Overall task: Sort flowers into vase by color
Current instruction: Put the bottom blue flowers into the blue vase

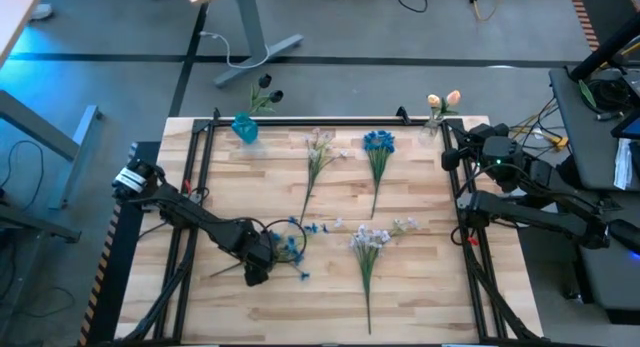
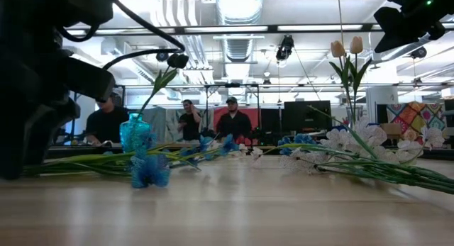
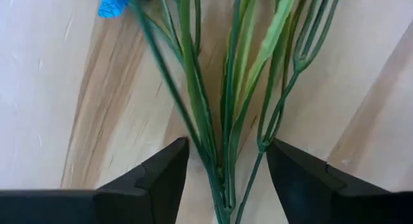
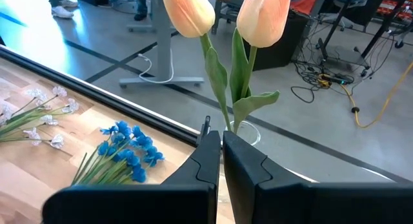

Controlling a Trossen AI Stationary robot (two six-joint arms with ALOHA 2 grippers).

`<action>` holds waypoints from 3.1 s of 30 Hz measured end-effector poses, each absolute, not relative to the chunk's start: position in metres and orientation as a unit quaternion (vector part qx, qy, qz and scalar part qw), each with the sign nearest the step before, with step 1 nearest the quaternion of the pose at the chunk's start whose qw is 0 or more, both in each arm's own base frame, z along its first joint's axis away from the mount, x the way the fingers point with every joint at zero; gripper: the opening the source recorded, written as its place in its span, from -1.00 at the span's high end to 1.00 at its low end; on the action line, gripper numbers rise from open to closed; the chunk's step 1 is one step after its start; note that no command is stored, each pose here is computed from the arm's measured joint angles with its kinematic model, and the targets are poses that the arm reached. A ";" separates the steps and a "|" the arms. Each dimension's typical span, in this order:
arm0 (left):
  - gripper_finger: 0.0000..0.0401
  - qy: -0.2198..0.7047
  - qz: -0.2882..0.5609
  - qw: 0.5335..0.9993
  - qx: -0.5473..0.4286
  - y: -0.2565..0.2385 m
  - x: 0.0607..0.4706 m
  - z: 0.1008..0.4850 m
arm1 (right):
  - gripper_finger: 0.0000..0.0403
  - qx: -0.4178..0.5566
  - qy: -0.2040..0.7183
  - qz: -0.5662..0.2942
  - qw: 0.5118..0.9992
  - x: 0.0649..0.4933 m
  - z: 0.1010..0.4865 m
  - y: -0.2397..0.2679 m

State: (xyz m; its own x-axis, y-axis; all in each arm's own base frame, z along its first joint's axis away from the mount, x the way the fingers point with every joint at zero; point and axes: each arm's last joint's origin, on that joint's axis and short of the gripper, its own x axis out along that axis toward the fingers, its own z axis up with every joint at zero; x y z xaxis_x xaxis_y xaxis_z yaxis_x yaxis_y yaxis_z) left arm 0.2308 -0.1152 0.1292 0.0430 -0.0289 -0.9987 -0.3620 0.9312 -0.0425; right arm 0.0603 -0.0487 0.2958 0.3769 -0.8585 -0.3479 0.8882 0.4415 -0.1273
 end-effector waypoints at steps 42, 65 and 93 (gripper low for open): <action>1.00 -0.061 0.339 0.935 0.082 0.039 0.173 0.234 | 0.94 0.040 0.186 -0.527 0.828 0.061 0.295 -0.049; 1.00 -0.079 0.549 0.823 0.123 0.120 0.140 0.236 | 0.94 0.040 0.185 -0.527 0.828 0.061 0.294 -0.049; 0.68 -0.008 0.577 0.810 0.107 0.151 0.155 0.192 | 0.94 0.040 0.185 -0.527 0.829 0.061 0.294 -0.049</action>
